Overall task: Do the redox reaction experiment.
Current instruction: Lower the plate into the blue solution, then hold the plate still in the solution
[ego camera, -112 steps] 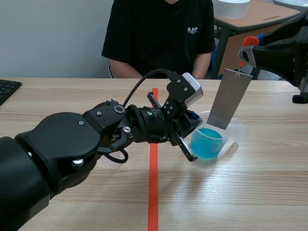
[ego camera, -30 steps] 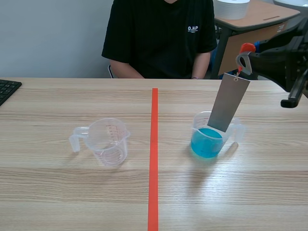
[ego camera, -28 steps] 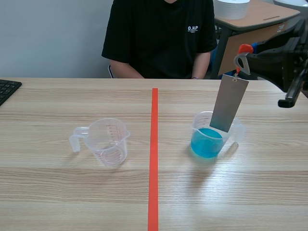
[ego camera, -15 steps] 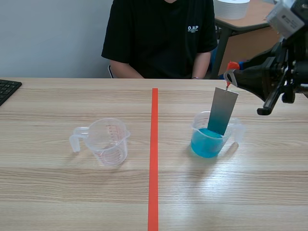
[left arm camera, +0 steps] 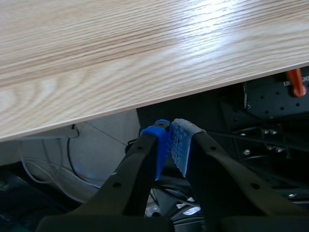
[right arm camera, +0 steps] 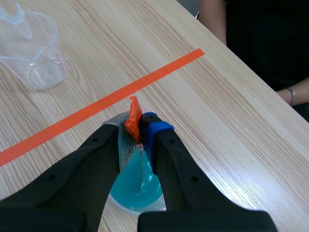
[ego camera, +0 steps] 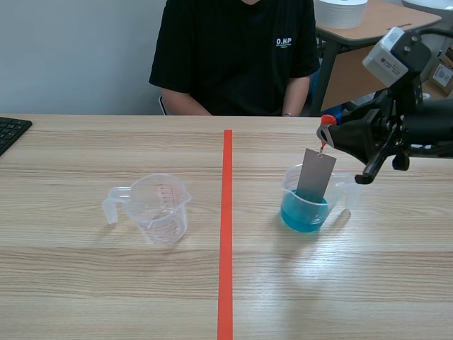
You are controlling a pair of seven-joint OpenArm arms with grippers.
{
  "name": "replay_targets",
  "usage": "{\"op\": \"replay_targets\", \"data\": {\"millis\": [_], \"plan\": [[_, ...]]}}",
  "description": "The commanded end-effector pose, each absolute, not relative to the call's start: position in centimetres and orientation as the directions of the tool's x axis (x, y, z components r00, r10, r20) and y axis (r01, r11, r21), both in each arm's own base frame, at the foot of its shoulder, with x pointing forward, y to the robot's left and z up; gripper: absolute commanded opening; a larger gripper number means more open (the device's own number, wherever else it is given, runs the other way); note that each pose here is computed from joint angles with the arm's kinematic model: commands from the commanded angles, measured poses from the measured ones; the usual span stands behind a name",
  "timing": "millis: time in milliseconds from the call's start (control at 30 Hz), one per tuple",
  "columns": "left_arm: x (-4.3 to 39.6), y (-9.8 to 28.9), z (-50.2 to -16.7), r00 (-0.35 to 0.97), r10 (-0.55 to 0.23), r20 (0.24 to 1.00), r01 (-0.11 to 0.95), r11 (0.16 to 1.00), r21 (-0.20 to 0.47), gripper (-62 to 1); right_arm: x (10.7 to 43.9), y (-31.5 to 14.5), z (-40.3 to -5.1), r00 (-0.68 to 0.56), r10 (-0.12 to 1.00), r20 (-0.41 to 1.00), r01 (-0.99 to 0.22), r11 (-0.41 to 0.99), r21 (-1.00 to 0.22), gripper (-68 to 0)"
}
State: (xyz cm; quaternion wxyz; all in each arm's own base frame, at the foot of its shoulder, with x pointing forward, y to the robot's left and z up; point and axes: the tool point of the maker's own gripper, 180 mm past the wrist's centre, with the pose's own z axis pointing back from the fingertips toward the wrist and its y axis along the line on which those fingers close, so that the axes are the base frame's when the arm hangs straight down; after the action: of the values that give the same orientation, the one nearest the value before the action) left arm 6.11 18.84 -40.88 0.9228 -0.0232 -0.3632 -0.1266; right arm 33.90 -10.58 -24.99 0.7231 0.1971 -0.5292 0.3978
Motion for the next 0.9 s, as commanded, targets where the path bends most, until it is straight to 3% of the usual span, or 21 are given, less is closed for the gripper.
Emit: {"op": "replay_targets", "data": {"millis": [0, 867], "plan": [[6.5, 19.1, -40.4, 0.688, -0.24, 0.685, 0.276, 0.959, 0.059, -56.4, 34.4, -10.4, -24.4, 0.1, 0.374, 0.922, -0.786, 0.598, -0.158, -66.2], [8.1, 19.6, -40.2, 0.659, -0.265, 0.704, 0.294, 0.952, 0.084, -56.4, 34.3, -10.4, -25.3, 0.113, 0.393, 0.912, -0.789, 0.594, -0.159, -66.2]]}}
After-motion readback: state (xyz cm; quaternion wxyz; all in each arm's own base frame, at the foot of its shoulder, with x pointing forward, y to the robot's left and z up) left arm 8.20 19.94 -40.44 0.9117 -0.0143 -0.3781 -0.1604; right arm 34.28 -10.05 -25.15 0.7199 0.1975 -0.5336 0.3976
